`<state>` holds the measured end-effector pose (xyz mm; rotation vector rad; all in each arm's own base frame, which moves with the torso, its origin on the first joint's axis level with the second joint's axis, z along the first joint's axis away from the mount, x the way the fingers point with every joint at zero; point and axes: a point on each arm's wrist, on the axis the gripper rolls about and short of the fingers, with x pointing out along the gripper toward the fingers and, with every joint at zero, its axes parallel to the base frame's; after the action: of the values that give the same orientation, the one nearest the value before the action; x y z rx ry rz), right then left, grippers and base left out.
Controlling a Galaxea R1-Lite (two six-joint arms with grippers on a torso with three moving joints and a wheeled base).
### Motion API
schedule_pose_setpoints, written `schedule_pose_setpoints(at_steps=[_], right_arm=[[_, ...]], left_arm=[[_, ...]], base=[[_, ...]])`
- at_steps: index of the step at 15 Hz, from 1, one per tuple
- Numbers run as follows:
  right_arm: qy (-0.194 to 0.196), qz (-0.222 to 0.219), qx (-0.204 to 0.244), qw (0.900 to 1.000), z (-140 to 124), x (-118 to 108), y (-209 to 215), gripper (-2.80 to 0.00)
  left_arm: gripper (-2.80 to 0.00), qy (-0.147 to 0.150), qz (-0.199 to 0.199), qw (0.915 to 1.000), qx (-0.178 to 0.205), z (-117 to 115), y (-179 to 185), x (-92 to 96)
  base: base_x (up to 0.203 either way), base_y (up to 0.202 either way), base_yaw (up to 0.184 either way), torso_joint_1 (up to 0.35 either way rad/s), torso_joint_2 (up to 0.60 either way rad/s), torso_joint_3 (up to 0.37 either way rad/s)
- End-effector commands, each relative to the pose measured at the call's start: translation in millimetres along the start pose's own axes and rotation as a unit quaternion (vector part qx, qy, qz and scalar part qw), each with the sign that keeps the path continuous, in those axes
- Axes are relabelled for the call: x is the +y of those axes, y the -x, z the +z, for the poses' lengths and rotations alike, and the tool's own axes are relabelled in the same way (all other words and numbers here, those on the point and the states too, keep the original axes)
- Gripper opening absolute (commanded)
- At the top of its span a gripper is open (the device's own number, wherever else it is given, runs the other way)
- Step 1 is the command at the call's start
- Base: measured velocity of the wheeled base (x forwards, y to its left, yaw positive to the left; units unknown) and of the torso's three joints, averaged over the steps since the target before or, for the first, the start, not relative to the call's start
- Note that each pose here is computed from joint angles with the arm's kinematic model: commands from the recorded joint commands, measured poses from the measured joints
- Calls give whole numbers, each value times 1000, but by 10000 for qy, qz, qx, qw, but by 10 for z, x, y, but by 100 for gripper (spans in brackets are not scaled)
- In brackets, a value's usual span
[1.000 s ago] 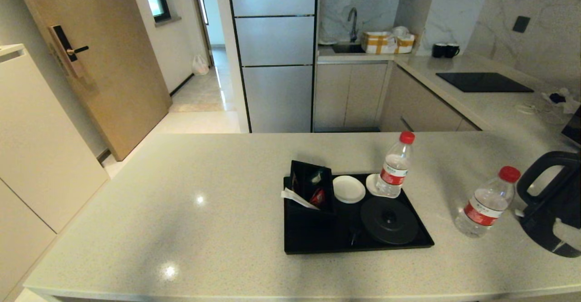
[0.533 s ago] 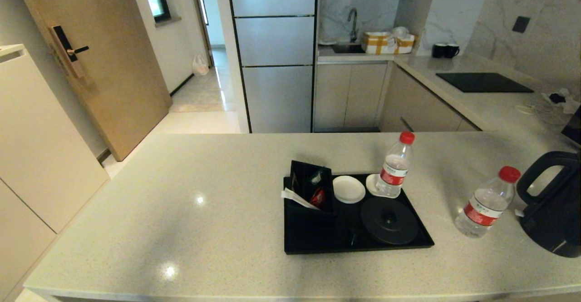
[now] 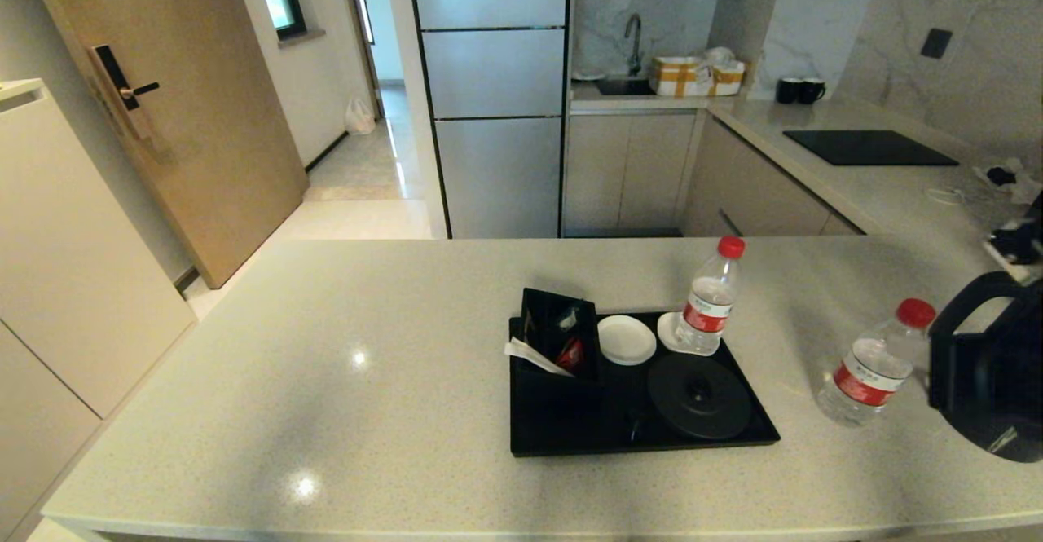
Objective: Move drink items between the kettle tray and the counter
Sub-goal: Pick up the bottled water
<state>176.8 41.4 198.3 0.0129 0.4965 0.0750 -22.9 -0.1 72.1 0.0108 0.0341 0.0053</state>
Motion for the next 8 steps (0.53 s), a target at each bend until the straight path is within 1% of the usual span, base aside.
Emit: schedule_pose_setpoints(at_steps=[1, 4, 5, 7, 8], right_arm=[[105, -54, 319, 9994, 41, 245, -663, -280], [22, -221, 224, 9995, 161, 397, -1061, -280], [6, -338, 178, 9993, 194, 421, -1139, 0], [-1, -597, 145, 9981, 164, 447, -1320, 0], [-41, -620, 2, 9981, 149, 463, -1408, 0]], left_arm=[[-280, 1, 3, 10000, -5, 2, 1, 0], [-280, 1, 3, 10000, 6, -2, 0, 0], [-280, 1, 3, 10000, -1, -1, 0, 0], [-280, 1, 3, 10000, -3, 0, 0, 0], [-280, -6, 3, 10000, -1, -1, 0, 0]], base=[[0, 0, 0, 0, 0, 0], [0, 0, 0, 0, 0, 0], [0, 0, 0, 0, 0, 0], [0, 0, 0, 0, 0, 0], [0, 0, 0, 0, 0, 0]])
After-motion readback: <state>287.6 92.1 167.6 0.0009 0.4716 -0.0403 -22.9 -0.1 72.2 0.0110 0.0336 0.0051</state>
